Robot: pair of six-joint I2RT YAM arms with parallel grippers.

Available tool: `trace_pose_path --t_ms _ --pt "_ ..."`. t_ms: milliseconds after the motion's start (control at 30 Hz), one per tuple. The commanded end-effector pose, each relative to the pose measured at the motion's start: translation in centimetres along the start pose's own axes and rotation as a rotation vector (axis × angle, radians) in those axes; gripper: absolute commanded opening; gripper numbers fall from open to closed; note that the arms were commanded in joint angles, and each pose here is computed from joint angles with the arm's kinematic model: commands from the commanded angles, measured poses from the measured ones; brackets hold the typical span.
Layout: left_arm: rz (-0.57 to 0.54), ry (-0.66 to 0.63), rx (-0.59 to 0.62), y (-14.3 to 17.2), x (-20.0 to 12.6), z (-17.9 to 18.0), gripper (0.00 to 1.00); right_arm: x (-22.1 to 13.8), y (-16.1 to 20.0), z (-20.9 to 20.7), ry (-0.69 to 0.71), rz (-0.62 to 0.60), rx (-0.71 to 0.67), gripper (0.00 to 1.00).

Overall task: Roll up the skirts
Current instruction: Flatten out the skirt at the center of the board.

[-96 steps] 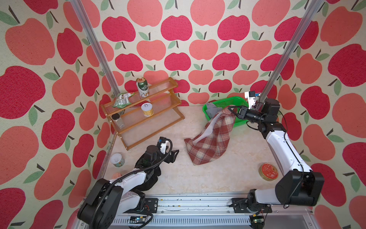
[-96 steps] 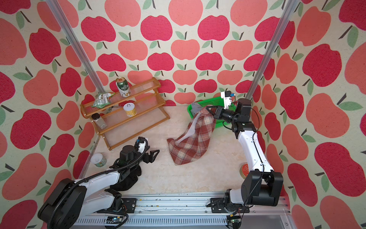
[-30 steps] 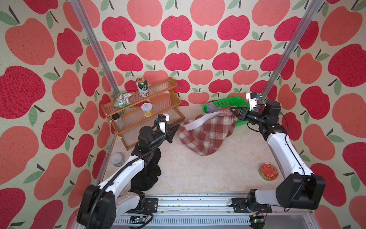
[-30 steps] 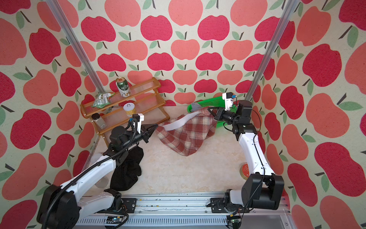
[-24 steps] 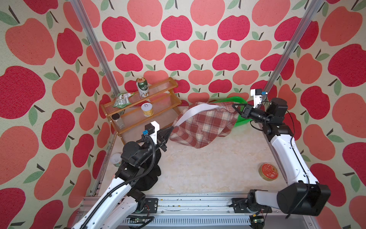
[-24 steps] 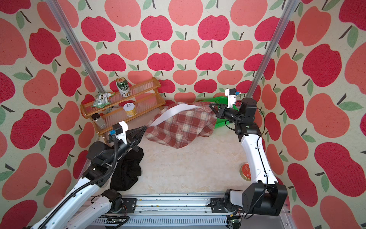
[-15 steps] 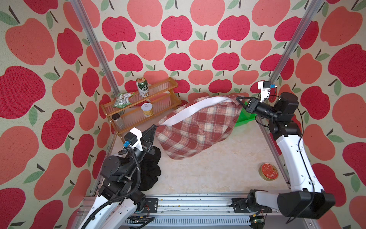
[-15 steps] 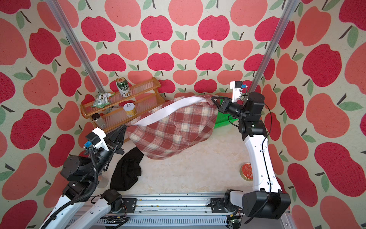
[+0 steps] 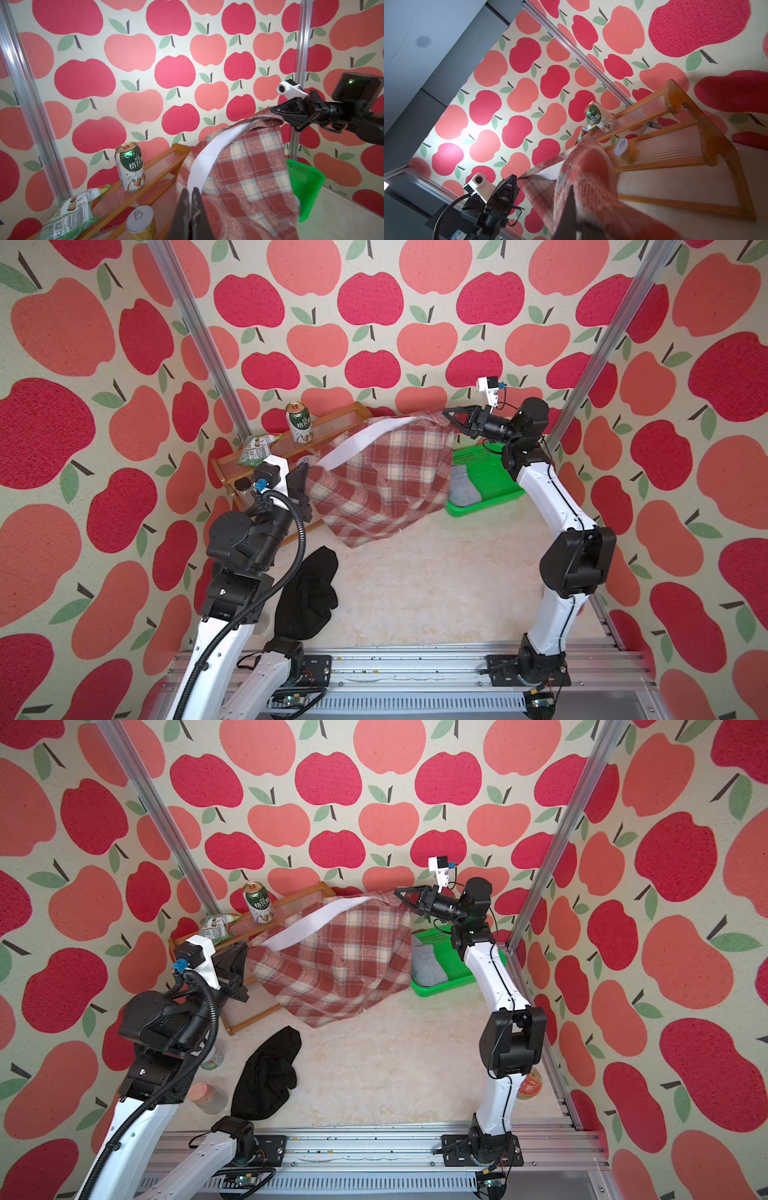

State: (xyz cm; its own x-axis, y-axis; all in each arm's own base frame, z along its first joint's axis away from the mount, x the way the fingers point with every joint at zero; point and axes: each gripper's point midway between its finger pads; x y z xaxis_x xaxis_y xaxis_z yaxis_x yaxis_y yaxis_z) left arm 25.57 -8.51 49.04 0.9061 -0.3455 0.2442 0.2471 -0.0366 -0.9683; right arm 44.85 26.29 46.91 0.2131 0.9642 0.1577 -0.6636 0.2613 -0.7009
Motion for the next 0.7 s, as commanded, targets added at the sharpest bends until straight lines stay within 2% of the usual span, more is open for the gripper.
trace_pose_path --t_ms 0,67,100,200,267,333,367,433,567,667 --pt "-0.041 0.072 -0.011 -1.5 -3.1 -1.6 0.04 -1.3 -0.5 7.2 -0.130 0.000 -0.164 0.00" --pt "-0.031 0.033 -0.082 0.5 -4.6 -1.2 0.08 -2.6 1.9 6.5 -0.115 0.014 -0.181 0.00" --pt "-0.033 0.000 -0.125 2.0 -5.5 -0.8 0.17 -3.5 4.1 5.3 -0.088 0.024 -0.174 0.00" --pt "-0.039 -0.146 -0.270 7.3 -8.1 1.4 0.47 -6.7 10.4 1.2 0.044 0.038 -0.161 0.16" --pt "-0.018 -0.222 -0.322 10.8 -9.4 2.4 0.61 -9.0 14.3 -1.7 0.162 0.054 -0.144 0.36" --pt "0.020 -0.259 -0.349 13.7 -10.2 2.7 0.63 -11.7 17.7 -5.0 0.296 0.062 -0.107 0.73" --pt "0.030 -0.271 -0.361 14.6 -10.4 2.9 0.64 -12.8 18.6 -6.0 0.341 0.055 -0.092 0.81" --pt "0.050 -0.300 -0.388 16.0 -10.5 3.2 0.66 -15.2 19.2 -8.1 0.417 0.009 -0.045 0.86" --pt "0.072 -0.338 -0.425 17.6 -9.9 3.7 0.67 -19.4 17.9 -11.5 0.593 -0.107 0.059 0.86" --pt "0.115 -0.348 -0.433 19.0 -8.9 3.8 0.67 -22.3 17.5 -14.5 0.795 -0.116 0.157 0.86"
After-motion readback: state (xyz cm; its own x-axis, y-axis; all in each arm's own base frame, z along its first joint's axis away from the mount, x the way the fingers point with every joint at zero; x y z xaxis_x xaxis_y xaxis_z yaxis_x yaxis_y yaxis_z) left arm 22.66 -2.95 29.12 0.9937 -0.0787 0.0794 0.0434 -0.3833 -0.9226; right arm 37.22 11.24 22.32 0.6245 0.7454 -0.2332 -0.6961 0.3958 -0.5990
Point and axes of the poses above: each gripper's point midway between its finger pads, its own x axis out along the fingers, its own z axis along the line the jaws close on, y = z × x, and after that the axes turned 3 degrees about -x, right-handed
